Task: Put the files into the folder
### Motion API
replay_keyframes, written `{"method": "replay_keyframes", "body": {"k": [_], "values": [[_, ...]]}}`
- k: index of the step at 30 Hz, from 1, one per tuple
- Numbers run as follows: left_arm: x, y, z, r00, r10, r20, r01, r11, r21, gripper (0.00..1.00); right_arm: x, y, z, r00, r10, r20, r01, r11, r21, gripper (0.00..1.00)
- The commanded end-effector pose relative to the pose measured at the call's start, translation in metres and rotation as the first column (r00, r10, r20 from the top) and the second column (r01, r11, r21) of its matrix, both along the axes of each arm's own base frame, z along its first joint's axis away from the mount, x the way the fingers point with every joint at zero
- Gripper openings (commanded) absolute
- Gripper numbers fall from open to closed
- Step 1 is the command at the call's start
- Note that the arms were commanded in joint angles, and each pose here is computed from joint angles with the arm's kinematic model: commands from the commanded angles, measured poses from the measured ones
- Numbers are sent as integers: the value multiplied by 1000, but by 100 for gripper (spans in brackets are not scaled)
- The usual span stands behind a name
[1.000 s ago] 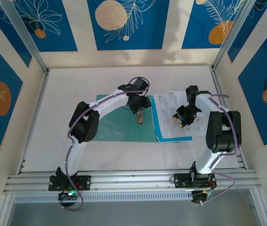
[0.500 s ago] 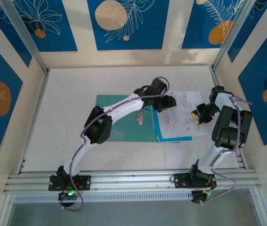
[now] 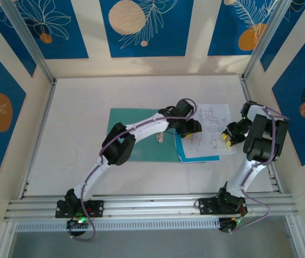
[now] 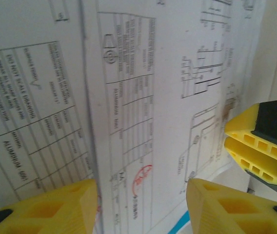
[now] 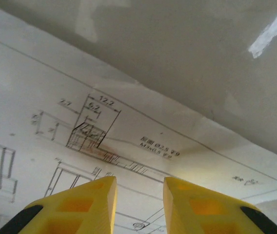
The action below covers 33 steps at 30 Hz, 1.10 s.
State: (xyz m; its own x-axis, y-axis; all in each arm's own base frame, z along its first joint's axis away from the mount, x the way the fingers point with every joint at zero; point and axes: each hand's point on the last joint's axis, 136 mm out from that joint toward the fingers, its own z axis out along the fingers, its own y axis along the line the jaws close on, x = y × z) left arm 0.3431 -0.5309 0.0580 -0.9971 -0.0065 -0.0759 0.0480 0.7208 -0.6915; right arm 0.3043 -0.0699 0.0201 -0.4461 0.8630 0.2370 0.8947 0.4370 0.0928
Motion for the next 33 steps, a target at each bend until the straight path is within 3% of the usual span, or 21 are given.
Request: {"method": "replay_keyframes", "body": {"k": [1,16,24,31,33], "values": [[-8,5,-6,1000,-29,11,29,999,43,50,-9,10,-1,998,44,-46,-43,999,12,32],[-17,4,-22,998,-62,3,62,996,70,45,-14,30,-8,991,118,-58,-116,993,32,32],[-11,2,-2,997,-63,52,60,997,48,31,-16,30,-9,991,124,-57,-123,992,29,32],[-13,2,-3,996,-72,45,70,996,47,3,-7,33,0,992,124,-7,-124,992,30,33],[-13,5,0,996,-72,54,69,996,57,0,1,35,10,989,141,38,-142,990,18,37]]}}
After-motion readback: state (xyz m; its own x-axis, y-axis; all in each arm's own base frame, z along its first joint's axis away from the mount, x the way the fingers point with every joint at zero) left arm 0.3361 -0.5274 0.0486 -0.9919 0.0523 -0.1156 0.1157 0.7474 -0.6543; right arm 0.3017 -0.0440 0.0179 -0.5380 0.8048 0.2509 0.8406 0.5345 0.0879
